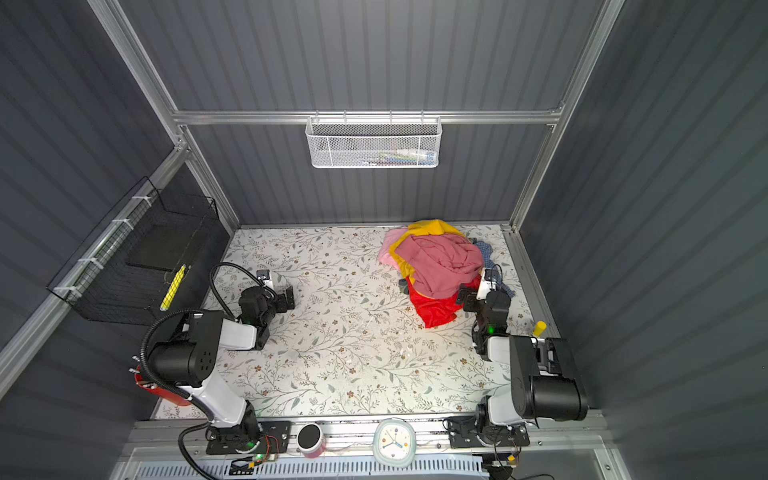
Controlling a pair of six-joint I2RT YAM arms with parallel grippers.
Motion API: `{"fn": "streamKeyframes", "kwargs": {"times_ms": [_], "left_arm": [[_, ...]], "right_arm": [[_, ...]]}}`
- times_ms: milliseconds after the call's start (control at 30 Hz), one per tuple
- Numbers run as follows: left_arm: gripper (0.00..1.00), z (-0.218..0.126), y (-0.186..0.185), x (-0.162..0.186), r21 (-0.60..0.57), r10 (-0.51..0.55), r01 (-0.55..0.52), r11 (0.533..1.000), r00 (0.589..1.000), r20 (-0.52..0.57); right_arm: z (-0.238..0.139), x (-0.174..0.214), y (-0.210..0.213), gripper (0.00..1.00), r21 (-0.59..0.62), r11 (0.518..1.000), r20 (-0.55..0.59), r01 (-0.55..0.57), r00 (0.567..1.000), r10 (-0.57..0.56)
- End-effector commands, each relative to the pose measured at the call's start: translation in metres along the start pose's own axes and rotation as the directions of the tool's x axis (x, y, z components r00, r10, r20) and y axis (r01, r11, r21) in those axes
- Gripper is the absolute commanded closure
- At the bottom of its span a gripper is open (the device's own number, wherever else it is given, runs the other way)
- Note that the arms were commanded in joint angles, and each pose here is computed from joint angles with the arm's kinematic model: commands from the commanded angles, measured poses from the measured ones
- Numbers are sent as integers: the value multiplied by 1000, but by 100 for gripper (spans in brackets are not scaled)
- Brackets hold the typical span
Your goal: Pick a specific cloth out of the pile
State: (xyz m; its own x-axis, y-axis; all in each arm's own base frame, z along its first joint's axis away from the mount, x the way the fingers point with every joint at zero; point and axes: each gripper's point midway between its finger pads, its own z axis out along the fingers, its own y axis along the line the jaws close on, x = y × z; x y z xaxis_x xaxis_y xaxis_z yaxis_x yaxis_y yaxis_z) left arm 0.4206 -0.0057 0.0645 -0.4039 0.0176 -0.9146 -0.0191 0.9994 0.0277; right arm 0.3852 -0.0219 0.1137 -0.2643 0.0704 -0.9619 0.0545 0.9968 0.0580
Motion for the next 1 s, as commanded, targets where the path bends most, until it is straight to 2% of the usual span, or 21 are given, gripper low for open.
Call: {"fn": "streamKeyframes", "kwargs": {"times_ms": [0, 967], "left_arm": [[0, 0, -3, 2, 10, 21, -21, 1000, 1000, -5], [0, 0, -6, 3, 16, 27, -27, 1000, 1000, -10]], "right_arm": [[0, -6, 1, 1, -3, 1000, 22, 1, 1000, -1], [1, -6, 1, 1, -9, 1000, 19, -3, 1000, 4]]}}
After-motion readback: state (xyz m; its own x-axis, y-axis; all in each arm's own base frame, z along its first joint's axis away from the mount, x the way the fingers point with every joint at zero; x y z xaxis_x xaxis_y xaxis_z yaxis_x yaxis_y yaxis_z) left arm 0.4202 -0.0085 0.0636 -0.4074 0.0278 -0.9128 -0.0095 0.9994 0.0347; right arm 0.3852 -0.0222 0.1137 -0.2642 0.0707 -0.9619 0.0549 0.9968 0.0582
